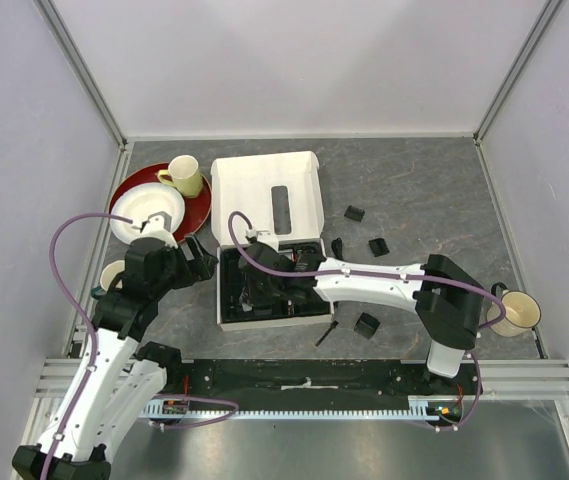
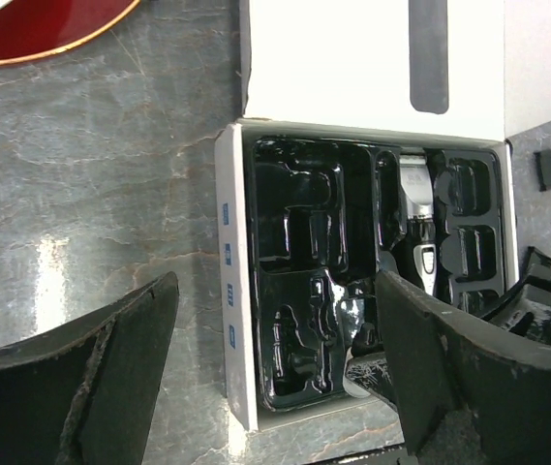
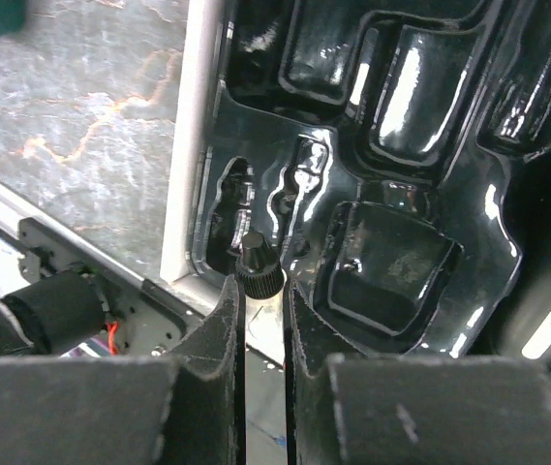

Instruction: Sort the hair-cutting tools

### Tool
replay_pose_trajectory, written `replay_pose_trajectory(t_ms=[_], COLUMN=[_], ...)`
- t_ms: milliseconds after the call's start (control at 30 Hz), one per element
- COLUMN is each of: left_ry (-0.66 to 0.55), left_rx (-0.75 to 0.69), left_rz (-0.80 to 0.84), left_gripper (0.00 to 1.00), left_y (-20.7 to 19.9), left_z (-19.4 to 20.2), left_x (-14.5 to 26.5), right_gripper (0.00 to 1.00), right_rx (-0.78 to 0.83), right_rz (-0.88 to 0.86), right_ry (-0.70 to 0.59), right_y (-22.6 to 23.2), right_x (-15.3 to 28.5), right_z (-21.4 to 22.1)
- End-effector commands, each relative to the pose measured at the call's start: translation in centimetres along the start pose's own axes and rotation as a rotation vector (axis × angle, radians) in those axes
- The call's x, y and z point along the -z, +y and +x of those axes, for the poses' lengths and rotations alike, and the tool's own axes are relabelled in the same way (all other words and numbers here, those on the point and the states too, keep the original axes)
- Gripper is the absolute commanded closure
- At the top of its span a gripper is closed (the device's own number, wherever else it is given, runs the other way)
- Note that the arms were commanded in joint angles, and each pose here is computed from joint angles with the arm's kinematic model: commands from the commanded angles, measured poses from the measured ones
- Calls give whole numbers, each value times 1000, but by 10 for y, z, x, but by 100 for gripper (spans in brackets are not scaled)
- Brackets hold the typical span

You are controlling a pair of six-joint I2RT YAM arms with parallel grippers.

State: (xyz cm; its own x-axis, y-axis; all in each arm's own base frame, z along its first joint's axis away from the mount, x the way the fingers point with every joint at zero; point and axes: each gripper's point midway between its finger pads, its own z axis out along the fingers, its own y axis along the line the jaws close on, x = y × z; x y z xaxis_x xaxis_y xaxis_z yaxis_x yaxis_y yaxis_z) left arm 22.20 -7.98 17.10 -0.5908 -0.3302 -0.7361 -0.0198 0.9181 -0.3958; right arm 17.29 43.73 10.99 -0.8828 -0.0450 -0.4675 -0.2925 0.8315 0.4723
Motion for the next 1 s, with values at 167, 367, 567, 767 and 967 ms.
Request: replay_pose_trajectory(t_ms=[167,367,567,767,967], left_ry=[-22,-13,-46,-59,-54], left_rx=[10,14,17,16,16], left_rz=[-93,-109,-87,-85,-71], left_gripper=[12,12,12,11,11], left_y=[13,13,8,8,6], left_z=[-3,0,-4,-5,-4], left_x=[0,3,10,13,13], right_gripper=[89,88,88,88,88], right_rx=[-35,-101,-123,-118,-106], right_rz=[-130,-145,-98,-34,25], right_ry=[-121,-101,-98,-97,-140], right_y=[27,43,46,43,27], right_x=[0,-2,-17,-30,-29], right_z=[-12,-4,1,0,-4])
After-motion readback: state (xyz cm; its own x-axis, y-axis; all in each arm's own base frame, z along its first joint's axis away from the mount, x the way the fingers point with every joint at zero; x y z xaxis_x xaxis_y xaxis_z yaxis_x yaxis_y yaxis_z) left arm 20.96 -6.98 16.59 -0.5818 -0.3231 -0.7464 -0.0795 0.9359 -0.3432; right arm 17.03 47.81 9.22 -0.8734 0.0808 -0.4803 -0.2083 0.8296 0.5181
